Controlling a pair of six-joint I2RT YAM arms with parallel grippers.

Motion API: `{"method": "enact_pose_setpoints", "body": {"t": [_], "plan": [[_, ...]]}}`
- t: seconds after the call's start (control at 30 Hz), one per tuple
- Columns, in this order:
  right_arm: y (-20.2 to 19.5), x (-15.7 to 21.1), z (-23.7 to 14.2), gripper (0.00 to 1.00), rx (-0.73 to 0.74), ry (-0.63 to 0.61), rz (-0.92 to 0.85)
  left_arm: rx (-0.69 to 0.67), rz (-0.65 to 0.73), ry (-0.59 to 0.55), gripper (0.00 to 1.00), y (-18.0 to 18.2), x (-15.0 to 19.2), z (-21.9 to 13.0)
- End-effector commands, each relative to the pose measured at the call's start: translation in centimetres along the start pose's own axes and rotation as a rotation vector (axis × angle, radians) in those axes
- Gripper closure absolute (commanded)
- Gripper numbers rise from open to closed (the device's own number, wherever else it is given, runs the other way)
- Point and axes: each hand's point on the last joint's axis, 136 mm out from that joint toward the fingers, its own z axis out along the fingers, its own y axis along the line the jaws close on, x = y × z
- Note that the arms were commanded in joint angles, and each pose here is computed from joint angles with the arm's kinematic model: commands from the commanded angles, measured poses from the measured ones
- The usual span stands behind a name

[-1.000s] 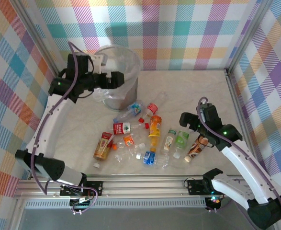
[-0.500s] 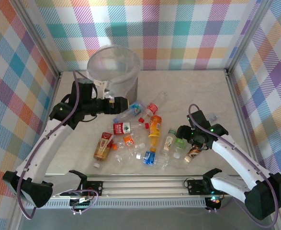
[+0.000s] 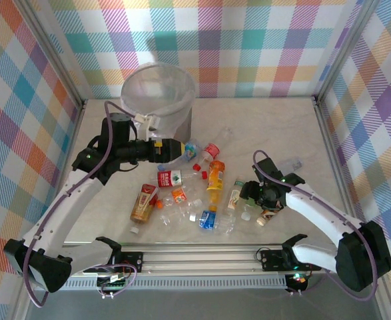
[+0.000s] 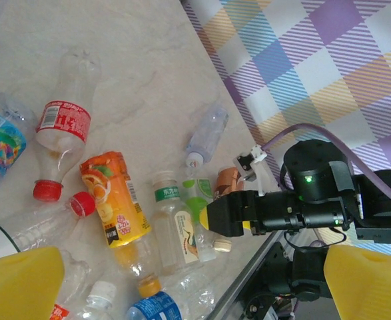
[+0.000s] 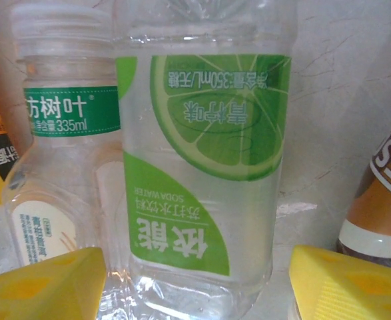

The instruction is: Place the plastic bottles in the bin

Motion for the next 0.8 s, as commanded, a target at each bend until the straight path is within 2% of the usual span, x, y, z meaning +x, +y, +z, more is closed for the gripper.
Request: {"method": "enact_pose_setpoints", "body": {"t": [0.0,0.77], "plan": [[-0.1,0.2,0.6,0.28,0.003,0.007,0.018,0.033,0.048,-0.041,0.0,-1.0,-0.3,-0.5],[-0.9,-0.2,3.2,0.3,0.071,0.01,0.005,0.039,0.116,0.073,0.0,-1.7,1.6,1.4]]}}
